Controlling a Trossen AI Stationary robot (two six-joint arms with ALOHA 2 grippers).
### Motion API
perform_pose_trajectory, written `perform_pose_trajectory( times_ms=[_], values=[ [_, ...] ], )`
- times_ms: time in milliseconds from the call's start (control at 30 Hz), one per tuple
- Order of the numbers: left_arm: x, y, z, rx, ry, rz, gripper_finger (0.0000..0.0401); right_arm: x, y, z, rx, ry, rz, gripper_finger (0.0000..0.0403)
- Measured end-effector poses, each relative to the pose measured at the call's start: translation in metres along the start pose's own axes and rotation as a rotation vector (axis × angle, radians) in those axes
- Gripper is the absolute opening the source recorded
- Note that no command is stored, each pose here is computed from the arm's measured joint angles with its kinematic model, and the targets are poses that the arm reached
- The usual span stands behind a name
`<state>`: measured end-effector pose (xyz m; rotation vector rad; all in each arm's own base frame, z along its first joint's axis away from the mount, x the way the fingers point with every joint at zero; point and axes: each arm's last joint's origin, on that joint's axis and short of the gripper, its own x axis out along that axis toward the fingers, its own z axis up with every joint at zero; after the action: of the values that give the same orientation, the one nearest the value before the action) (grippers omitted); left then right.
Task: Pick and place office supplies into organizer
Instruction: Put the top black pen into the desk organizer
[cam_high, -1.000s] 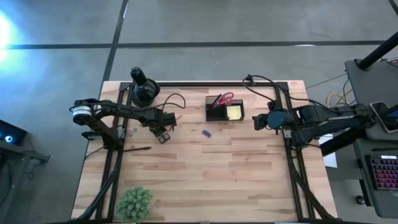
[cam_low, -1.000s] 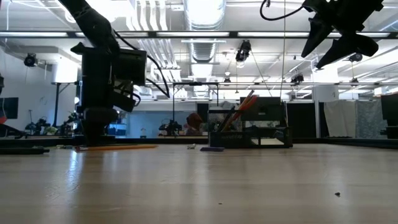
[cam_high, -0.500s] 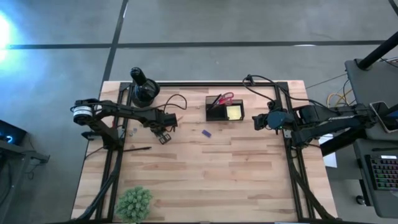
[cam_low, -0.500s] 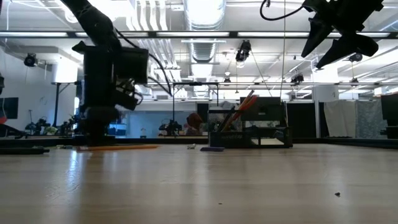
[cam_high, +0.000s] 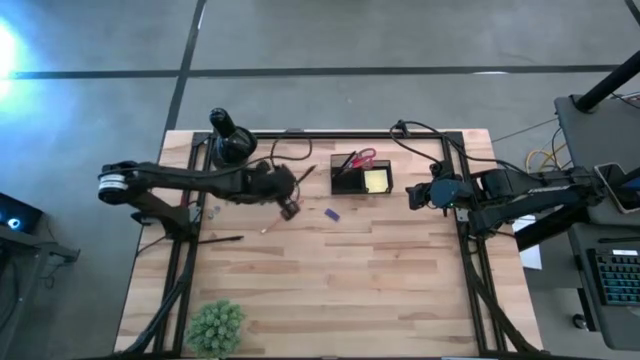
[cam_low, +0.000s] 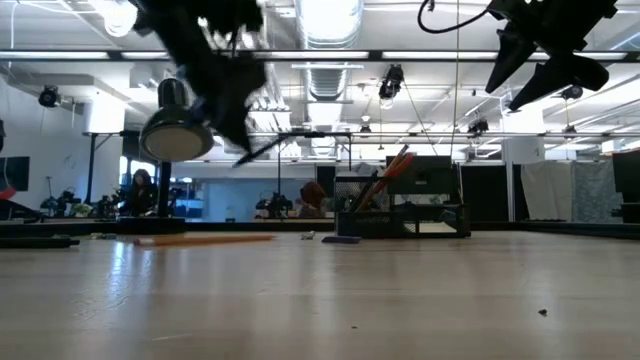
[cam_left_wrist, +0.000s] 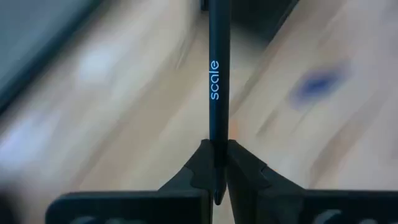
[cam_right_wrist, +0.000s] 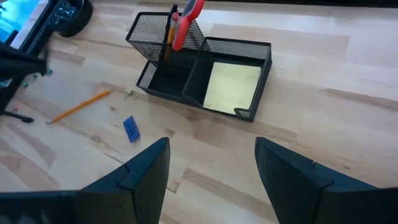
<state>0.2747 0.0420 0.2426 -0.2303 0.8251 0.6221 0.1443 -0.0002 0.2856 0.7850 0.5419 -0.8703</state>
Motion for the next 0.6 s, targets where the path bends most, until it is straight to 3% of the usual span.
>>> perform_pose_trajectory(
  times_ms=[133, 233, 467, 600],
  values=[
    [-0.018, -0.016, 0.032, -0.026, -0.371, -0.131, 0.0003, 0.000, -0.001, 0.000, -0.003, 0.002, -0.006, 0.0226],
    [-0.011, -0.024, 0.048, -0.009, -0.527, -0.151, 0.0008, 0.000, -0.001, 0.000, -0.003, 0.002, -0.004, 0.0226],
    [0.061, -0.027, 0.077, 0.060, -0.477, -0.056, 0.0004, 0.000, 0.000, 0.000, 0.005, 0.002, -0.003, 0.0226],
    [0.081, -0.029, 0.093, 0.062, -0.452, -0.064, 0.0003, 0.000, 0.000, -0.001, 0.008, 0.016, 0.002, 0.0226]
  ],
)
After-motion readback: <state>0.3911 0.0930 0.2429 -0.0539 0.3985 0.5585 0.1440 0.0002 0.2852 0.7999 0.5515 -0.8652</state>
